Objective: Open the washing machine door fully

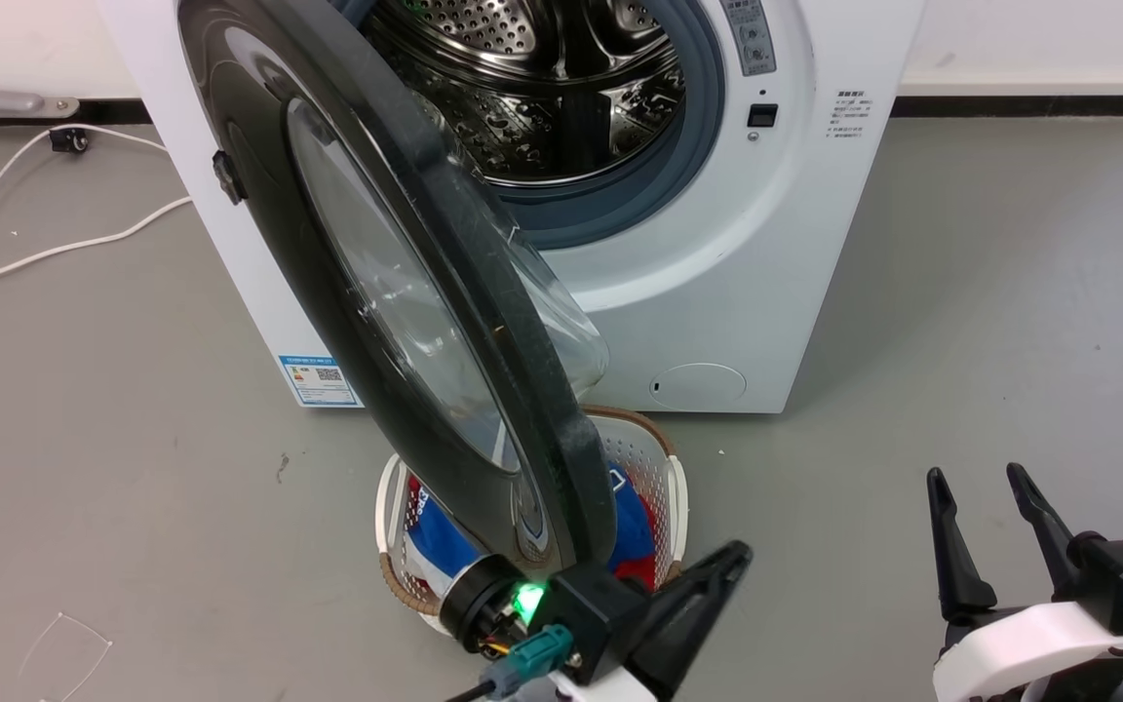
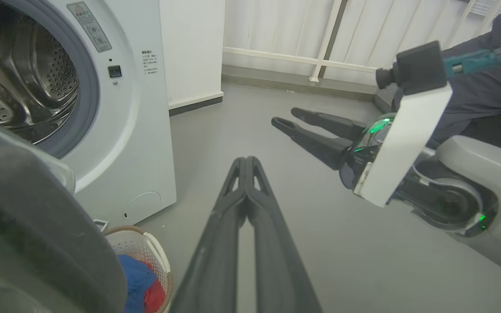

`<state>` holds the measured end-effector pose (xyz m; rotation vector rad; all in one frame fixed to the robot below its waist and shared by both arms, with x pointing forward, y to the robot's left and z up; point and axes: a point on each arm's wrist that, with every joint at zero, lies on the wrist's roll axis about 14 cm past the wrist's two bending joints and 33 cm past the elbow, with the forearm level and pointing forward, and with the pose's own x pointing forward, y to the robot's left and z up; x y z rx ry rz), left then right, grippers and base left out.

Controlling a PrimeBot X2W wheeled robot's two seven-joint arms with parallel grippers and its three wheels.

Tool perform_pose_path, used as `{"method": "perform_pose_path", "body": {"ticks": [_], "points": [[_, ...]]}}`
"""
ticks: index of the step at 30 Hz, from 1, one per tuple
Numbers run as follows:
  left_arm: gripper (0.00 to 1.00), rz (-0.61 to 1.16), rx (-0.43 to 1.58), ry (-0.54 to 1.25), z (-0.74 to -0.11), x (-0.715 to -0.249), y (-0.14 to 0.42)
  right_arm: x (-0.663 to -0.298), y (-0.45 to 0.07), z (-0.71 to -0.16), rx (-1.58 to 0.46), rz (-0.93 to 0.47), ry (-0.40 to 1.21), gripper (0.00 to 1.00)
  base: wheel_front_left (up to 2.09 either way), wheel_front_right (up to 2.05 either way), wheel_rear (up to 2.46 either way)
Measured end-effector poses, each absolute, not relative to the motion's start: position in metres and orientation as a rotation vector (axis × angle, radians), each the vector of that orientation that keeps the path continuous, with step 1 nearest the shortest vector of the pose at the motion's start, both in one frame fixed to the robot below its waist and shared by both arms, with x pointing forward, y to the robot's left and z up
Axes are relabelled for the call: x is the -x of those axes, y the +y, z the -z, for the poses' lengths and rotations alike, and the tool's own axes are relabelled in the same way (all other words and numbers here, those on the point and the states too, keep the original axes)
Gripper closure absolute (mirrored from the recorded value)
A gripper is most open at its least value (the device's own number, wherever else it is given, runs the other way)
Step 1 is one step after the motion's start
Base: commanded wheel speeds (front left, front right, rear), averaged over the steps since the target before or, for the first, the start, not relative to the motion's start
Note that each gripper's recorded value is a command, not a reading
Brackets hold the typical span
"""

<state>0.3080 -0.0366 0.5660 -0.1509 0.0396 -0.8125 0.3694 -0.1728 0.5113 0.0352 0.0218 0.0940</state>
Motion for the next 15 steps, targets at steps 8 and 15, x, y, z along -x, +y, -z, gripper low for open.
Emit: {"method": "perform_pose_path", "body": {"ticks": [8, 15], "points": [[1.0, 0.697, 0.158, 0.07, -0.539, -0.339, -0.021, -0.372, -0.175, -0.506, -0.036, -0.087, 0.039, 0.0, 0.0, 0.0, 0.0], [1.0, 0.633, 0.163, 0.068, -0.529, -0.362, -0.011, -0.377, -0.178, -0.506, -0.039, -0.079, 0.032, 0.0, 0.0, 0.0, 0.0]]}}
